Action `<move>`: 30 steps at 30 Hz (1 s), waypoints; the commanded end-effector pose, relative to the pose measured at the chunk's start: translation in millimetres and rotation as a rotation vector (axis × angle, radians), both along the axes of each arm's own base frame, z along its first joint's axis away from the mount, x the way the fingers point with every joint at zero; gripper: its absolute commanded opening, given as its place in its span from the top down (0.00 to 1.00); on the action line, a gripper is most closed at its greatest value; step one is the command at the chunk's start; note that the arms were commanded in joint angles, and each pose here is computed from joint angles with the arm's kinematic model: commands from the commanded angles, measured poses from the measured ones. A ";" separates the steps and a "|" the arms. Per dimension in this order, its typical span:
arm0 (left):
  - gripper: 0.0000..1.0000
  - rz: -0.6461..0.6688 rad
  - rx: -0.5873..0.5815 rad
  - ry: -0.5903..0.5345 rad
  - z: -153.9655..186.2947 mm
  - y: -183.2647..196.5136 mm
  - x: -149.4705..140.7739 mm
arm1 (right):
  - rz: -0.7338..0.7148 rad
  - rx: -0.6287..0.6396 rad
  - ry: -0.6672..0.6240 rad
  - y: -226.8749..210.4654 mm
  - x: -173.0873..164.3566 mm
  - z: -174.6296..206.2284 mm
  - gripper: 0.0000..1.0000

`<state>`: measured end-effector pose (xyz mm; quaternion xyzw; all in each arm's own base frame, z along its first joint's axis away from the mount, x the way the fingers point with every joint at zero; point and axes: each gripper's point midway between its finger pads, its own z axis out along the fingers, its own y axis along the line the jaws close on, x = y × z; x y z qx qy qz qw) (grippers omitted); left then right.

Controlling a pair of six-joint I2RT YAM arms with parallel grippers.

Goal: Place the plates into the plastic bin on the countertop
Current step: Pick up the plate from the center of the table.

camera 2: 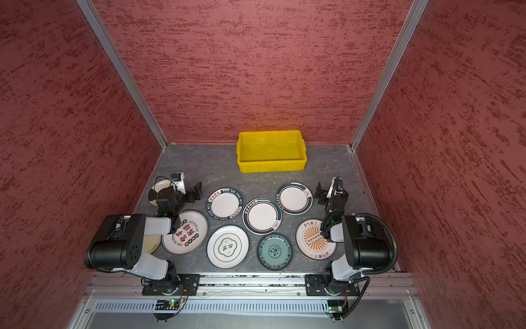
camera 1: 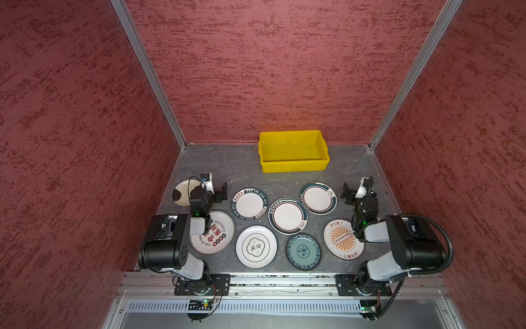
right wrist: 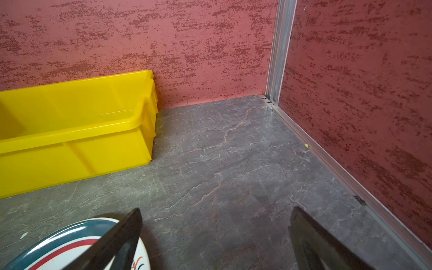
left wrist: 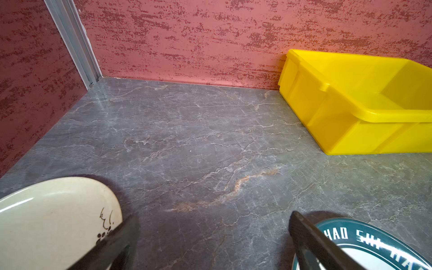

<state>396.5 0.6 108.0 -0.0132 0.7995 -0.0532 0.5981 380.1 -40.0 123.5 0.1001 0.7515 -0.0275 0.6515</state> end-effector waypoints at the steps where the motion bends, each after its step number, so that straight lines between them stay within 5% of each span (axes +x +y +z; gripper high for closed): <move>1: 0.01 0.004 0.008 -0.020 5.9 -0.9 5.4 | 0.014 -0.021 -0.040 2.0 6.5 12.3 0.01; 30: 0.01 -0.001 -0.011 -0.018 6.3 1.7 5.5 | 0.017 -0.020 -0.036 2.8 7.4 11.6 0.01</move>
